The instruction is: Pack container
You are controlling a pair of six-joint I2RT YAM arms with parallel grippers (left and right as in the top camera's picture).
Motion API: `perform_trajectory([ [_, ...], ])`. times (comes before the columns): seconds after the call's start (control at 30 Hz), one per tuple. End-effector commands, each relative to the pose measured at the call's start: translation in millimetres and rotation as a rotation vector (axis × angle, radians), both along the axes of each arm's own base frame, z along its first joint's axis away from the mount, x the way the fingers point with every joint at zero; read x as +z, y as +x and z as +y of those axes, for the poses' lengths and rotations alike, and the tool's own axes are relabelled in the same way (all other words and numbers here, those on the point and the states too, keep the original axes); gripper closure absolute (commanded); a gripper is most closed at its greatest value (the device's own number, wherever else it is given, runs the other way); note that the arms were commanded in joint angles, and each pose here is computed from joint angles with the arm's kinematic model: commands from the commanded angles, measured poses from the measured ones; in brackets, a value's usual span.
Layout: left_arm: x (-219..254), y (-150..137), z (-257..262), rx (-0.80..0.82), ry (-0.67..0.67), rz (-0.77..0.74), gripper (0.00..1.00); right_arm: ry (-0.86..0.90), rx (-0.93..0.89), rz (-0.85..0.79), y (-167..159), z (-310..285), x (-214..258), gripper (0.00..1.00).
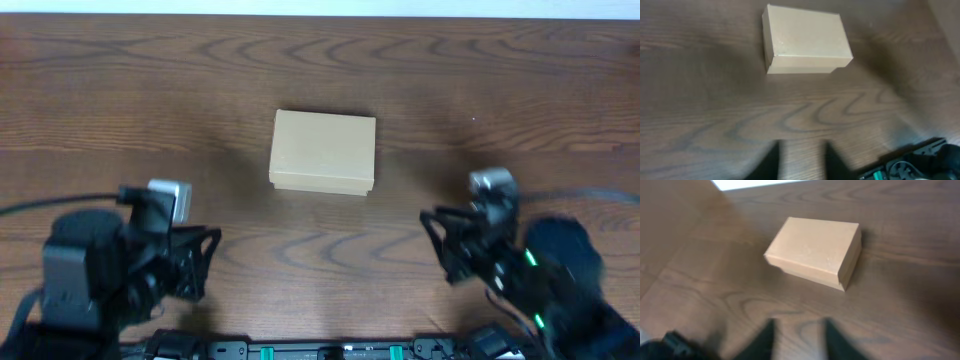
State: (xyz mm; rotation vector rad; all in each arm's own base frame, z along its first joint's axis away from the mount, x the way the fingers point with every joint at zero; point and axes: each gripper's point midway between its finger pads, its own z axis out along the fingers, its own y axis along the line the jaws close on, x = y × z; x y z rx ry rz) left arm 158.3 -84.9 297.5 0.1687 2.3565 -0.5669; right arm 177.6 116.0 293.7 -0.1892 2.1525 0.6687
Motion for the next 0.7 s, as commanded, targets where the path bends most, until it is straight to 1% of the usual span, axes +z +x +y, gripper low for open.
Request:
perform_trajectory([
  [0.0, 1.8, -12.7, 3.8, 0.005, 0.007, -0.028, 0.14, 0.019, 0.010, -0.027, -16.7, -4.6, 4.9, 0.01],
  [0.03, 2.1, -15.1, 4.2, 0.005, 0.006, -0.031, 0.05, 0.022, 0.010, -0.033, -20.8, -6.4, 5.7, 0.01],
  [0.13, -1.2, -25.0, 5.4, 0.002, 0.008, -0.017, 0.05, 0.023, 0.021, -0.020, -33.8, -10.1, 1.4, 0.01],
  [0.3, -11.4, -35.3, 8.4, 0.007, 0.023, 0.040, 0.05, -0.025, 0.018, 0.083, -49.2, -17.5, -22.6, 0.01],
  [0.5, -13.4, -37.3, 9.0, 0.008, 0.026, 0.052, 0.05, -0.068, 0.018, 0.180, -63.7, -24.1, -42.9, 0.01],
  [0.67, -13.4, -37.2, 9.0, 0.008, 0.026, 0.051, 0.05, -0.082, 0.017, 0.212, -68.9, -26.5, -49.2, 0.01],
])
